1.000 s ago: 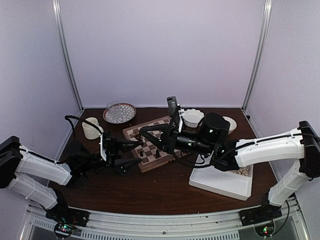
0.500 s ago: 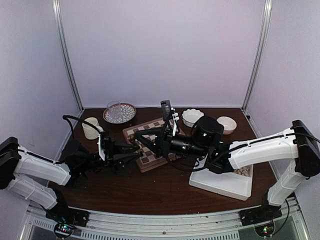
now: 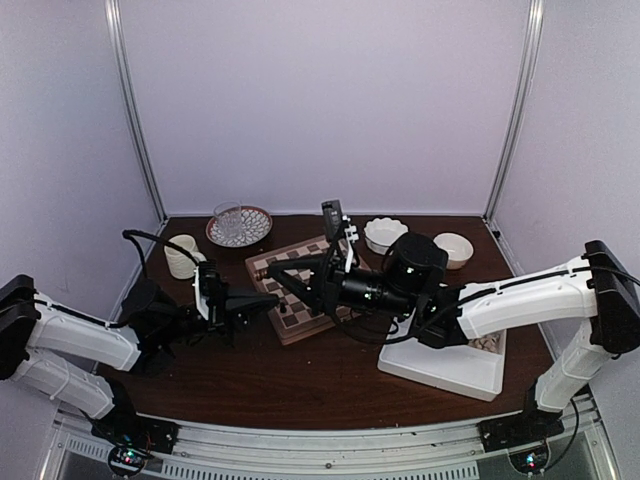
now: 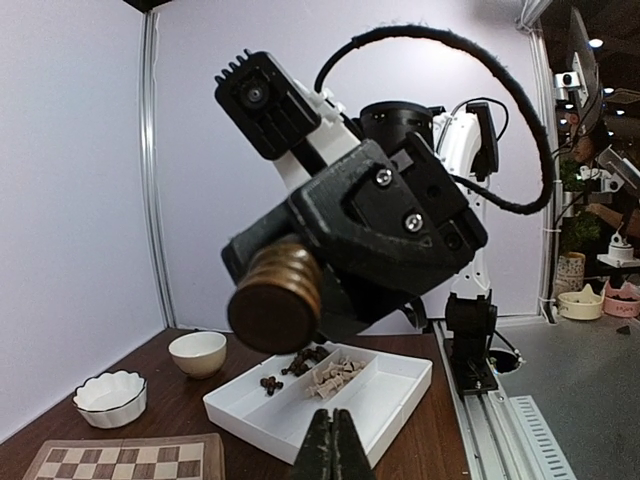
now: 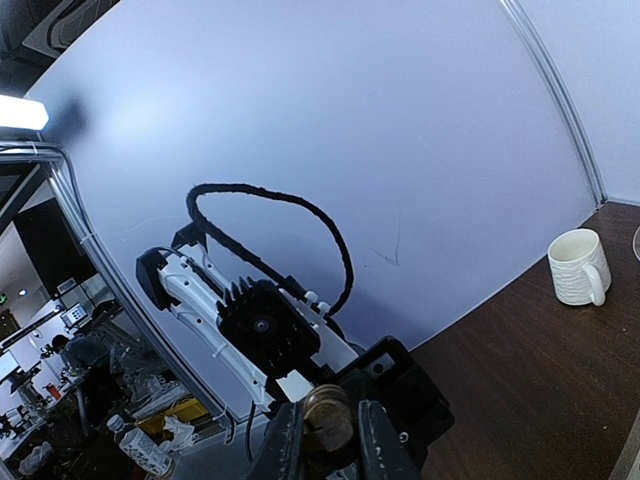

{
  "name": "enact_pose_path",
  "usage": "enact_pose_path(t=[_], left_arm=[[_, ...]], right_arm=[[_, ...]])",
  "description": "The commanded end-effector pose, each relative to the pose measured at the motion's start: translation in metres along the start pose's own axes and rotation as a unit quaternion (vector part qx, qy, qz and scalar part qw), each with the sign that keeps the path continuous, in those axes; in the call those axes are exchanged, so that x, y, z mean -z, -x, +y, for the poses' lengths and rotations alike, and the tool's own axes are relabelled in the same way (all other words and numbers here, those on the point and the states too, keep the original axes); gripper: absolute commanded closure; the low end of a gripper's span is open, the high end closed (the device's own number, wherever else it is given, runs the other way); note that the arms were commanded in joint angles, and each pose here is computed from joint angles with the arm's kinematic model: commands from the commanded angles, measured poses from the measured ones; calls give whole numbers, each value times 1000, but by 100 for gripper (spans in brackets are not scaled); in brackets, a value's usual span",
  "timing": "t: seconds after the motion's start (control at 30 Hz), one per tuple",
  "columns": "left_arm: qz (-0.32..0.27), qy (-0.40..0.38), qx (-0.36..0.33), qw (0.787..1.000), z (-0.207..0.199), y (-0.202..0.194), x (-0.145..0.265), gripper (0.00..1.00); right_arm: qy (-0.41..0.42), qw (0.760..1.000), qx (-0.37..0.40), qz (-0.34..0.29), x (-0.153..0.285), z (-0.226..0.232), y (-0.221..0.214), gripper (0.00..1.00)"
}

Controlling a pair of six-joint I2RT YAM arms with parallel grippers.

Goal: Set up the chess pieces on the board
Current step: Pick up the knight from the storage box, then place the knight at g8.

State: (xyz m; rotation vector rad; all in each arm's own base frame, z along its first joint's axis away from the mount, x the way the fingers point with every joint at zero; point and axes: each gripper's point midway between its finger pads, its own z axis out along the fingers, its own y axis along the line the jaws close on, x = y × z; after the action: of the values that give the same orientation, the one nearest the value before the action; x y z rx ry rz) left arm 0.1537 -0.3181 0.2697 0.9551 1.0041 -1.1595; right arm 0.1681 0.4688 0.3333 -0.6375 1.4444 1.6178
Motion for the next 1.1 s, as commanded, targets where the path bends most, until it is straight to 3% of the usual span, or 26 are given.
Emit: enact_pose_path(t=[0.0,0.17,0.27,0.63,0.83,0.97,1.07], left_arm=[[-20,3,-15,1000,1,14,-2,100],[0,29,2,1000,11,4,-5,98],[23,48,11,999,19,-4,-6,91],[62,94,16,993,36,-17,-5,84],[96,111,25,989,44,-28,-7,69],[101,126,16,987,47,-29,-2,50],[129,141,11,981,52,-34,2,46]], right_arm=[[-5,1000,14,-16,5,7,12,100],[-35,999,21,-18,12,-2,13,100],[-72,997,29,-14,24,-16,15,100],[-262,961,89,3,121,-76,45,100],[-350,929,121,31,153,-99,52,100],[-400,906,128,58,162,-118,49,100],[-434,884,125,115,159,-139,35,100]])
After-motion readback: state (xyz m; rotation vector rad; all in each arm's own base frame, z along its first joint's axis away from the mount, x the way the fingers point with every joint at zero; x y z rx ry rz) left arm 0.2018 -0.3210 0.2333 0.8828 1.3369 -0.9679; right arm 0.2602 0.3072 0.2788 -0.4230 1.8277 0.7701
